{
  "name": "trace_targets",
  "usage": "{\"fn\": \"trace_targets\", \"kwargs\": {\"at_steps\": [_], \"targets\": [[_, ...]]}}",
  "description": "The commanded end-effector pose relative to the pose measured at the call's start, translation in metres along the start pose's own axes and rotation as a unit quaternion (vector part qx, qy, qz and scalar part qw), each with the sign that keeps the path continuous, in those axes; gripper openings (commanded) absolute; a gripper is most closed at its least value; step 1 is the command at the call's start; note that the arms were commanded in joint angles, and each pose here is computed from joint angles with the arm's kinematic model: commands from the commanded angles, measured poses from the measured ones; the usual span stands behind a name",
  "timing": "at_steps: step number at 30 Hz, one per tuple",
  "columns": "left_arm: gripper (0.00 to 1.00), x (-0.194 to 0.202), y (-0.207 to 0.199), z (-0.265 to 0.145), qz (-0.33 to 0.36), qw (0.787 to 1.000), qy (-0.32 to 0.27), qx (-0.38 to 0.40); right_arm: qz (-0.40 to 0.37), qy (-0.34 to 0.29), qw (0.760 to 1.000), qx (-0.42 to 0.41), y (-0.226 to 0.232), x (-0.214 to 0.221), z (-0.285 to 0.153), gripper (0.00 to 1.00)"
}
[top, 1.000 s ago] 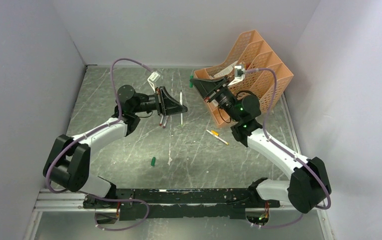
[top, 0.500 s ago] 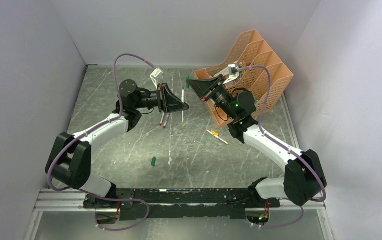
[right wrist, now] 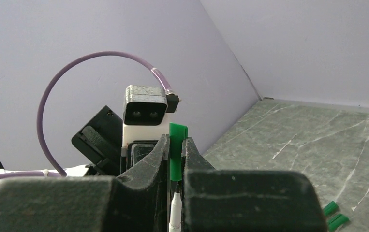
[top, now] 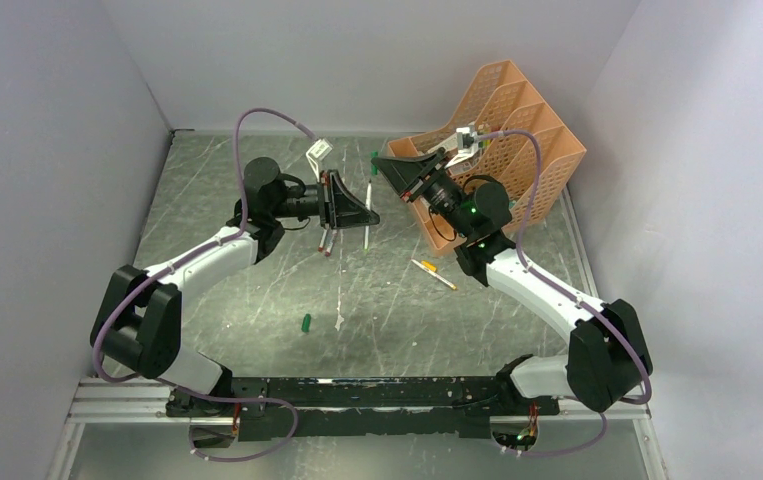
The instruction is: Insert the pens into the pen caps
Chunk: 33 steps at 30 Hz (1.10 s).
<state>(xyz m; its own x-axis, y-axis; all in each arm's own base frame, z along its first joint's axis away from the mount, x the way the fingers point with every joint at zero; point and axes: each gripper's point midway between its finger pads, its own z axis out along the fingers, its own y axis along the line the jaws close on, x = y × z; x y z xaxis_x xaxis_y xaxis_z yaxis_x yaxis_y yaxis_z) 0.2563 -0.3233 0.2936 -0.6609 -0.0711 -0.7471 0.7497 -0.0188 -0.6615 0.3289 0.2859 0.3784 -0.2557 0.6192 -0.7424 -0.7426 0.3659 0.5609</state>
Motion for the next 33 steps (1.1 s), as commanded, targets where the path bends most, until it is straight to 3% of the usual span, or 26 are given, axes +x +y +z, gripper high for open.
{"fn": "trace_targets", "kwargs": {"at_steps": [1, 33], "targets": [[0.07, -0.006, -0.014, 0.003, 0.028, 0.999, 0.005, 0.017, -0.007, -0.007, 1.0, -0.013, 0.007, -0.009, 0.003, 0.0], [0.07, -0.009, -0.019, 0.003, 0.037, 0.999, 0.003, 0.013, 0.016, 0.014, 1.0, -0.007, -0.005, 0.015, -0.007, 0.0]]}}
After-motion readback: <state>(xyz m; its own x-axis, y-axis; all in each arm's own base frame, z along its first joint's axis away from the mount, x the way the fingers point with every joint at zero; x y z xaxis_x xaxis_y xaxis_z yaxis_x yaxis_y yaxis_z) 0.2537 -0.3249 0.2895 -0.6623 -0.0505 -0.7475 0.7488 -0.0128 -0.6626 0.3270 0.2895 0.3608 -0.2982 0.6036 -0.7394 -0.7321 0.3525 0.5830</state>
